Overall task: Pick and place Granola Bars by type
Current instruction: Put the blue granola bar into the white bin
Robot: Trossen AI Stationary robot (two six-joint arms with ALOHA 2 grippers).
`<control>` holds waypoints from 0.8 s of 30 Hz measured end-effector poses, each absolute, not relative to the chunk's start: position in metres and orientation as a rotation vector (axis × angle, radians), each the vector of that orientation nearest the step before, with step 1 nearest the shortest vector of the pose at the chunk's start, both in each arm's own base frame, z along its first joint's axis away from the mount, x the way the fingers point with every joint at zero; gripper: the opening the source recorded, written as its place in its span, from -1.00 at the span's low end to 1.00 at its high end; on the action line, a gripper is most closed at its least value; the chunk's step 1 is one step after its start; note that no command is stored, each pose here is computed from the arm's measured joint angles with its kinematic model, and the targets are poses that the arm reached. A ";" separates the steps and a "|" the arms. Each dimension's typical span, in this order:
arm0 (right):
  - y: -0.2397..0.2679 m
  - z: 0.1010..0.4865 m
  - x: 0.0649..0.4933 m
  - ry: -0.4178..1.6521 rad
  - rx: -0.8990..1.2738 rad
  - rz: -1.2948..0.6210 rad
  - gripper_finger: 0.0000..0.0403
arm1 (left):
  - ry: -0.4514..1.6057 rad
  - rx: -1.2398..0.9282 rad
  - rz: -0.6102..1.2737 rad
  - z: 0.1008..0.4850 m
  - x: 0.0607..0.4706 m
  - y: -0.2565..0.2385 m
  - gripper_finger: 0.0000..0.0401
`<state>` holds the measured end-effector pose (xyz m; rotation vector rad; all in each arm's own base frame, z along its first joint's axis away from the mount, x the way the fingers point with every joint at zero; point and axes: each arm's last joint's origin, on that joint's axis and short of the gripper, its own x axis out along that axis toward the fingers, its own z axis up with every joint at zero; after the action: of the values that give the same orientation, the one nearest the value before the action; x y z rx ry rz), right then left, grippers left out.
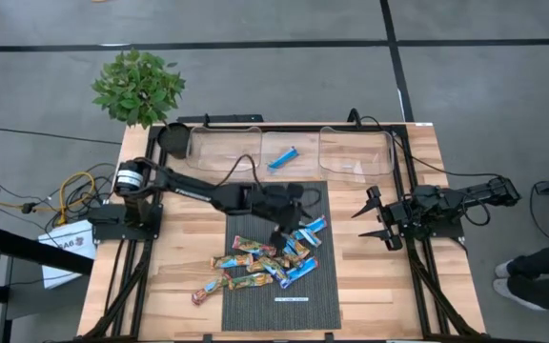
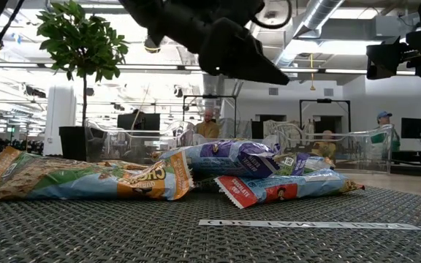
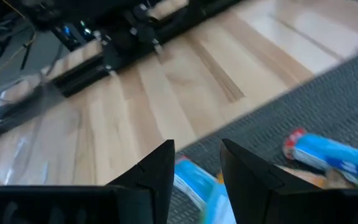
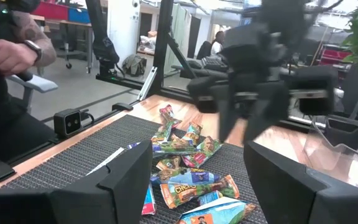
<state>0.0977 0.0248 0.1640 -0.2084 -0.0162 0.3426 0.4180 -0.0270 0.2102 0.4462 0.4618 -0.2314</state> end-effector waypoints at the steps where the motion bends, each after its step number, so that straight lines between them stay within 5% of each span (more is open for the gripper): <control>1: 0.025 0.164 0.098 -0.016 -0.208 0.342 0.24 | 0.480 0.456 -0.235 0.209 0.417 -0.032 -0.39; 24: 0.025 0.164 0.098 -0.016 -0.208 0.342 0.24 | 0.761 0.774 -0.521 0.182 0.379 -0.114 -0.39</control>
<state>0.0977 0.0248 0.1640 -0.2084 -0.0161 0.3422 0.3789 -0.1145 0.1819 0.7738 0.7609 -0.5214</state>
